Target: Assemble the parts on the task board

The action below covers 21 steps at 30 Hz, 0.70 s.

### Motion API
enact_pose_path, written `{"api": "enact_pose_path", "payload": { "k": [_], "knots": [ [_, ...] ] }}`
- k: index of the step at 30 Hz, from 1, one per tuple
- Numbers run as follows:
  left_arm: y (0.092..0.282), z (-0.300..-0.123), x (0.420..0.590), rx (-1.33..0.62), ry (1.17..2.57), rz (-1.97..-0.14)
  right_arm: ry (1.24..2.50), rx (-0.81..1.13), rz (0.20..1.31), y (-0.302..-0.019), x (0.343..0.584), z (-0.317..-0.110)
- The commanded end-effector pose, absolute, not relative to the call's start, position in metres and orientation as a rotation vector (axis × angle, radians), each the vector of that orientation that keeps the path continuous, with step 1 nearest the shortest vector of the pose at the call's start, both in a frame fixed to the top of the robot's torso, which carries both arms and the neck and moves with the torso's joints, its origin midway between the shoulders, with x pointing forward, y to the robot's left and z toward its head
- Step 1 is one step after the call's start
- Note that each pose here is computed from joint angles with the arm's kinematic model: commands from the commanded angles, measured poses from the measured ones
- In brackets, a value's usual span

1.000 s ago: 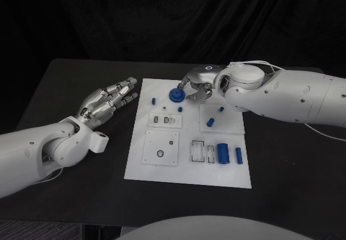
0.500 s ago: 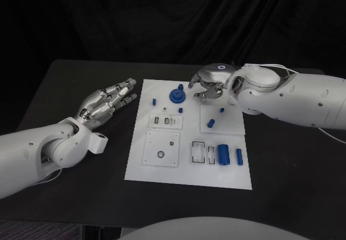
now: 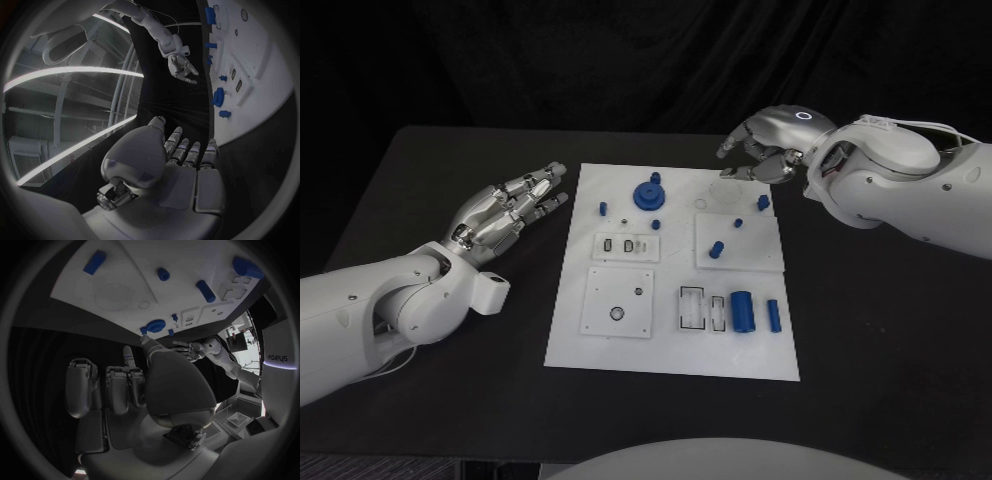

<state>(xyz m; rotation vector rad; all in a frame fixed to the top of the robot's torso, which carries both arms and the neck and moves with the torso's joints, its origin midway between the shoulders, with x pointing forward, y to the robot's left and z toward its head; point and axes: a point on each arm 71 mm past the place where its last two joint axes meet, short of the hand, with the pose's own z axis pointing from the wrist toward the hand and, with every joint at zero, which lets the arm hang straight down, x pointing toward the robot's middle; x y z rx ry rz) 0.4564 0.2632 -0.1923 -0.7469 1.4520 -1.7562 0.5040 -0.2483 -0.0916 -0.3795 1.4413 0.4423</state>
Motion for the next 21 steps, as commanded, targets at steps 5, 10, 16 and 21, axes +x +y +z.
{"api": "enact_pose_path", "payload": {
  "k": [5, 10, 16, 21],
  "knots": [
    [0.263, -0.18, 0.453, -0.65, 1.271, -1.874, 1.414, -0.332, 0.42, -0.28, 0.492, -0.095],
    [0.263, -0.181, 0.452, -0.651, 1.271, -1.872, 1.422, -0.288, 0.386, -0.302, 0.485, -0.099],
    [0.263, -0.181, 0.453, -0.652, 1.273, -1.872, 1.469, -0.256, 0.351, -0.317, 0.479, -0.11],
    [0.262, -0.181, 0.453, -0.651, 1.273, -1.875, 1.506, -0.244, 0.336, -0.322, 0.477, -0.121]
  ]
}}
